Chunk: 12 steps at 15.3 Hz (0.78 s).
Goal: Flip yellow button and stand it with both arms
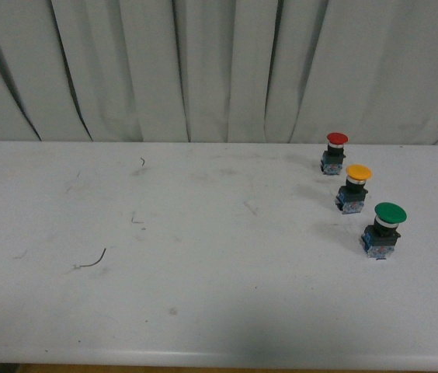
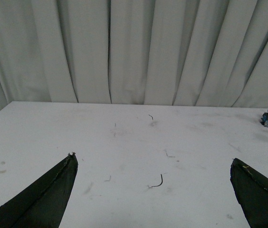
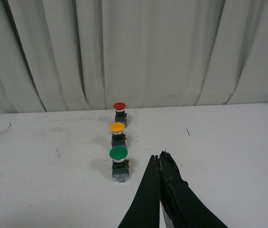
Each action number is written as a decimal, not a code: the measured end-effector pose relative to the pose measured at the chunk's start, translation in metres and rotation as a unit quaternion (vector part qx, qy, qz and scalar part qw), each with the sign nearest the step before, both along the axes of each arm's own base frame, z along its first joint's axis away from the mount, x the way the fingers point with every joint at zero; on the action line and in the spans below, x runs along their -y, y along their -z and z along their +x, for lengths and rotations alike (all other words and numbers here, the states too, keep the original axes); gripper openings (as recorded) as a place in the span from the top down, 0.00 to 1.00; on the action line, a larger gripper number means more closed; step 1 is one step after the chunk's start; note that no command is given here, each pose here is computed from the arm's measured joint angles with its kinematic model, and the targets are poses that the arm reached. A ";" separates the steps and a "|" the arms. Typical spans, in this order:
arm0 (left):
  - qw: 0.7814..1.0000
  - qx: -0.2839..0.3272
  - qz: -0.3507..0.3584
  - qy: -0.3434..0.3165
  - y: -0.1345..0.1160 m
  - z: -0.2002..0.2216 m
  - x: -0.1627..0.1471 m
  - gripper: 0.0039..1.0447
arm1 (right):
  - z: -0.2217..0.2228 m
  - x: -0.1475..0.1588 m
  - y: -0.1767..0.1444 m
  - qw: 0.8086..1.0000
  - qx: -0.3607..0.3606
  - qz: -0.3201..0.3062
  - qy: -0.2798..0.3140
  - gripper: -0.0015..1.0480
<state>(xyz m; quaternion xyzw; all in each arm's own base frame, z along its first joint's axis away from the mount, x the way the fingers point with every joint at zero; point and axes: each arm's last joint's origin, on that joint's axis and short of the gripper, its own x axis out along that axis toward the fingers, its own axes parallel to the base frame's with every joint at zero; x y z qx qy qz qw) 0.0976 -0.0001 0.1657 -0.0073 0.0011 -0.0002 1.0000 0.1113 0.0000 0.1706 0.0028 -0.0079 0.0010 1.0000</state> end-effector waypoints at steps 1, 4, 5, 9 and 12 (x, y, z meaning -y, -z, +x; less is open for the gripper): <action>1.000 0.000 0.000 0.000 0.000 0.000 0.000 0.06 | -0.001 0.000 0.000 1.000 -0.002 0.000 0.000 0.98; 1.000 0.000 0.000 0.000 0.000 0.000 0.000 0.06 | -0.003 0.000 0.001 1.000 -0.001 0.000 0.000 0.98; 1.000 0.000 0.000 0.000 0.000 0.000 0.000 0.06 | -0.006 0.000 0.003 1.000 -0.015 0.000 0.000 0.98; 1.000 0.000 0.000 0.000 0.000 0.000 0.000 0.06 | -0.014 0.000 0.004 1.000 -0.005 0.000 0.001 0.98; 1.000 0.000 0.000 0.000 0.000 0.000 0.000 0.06 | -0.014 0.000 0.004 1.000 -0.006 0.000 0.001 0.98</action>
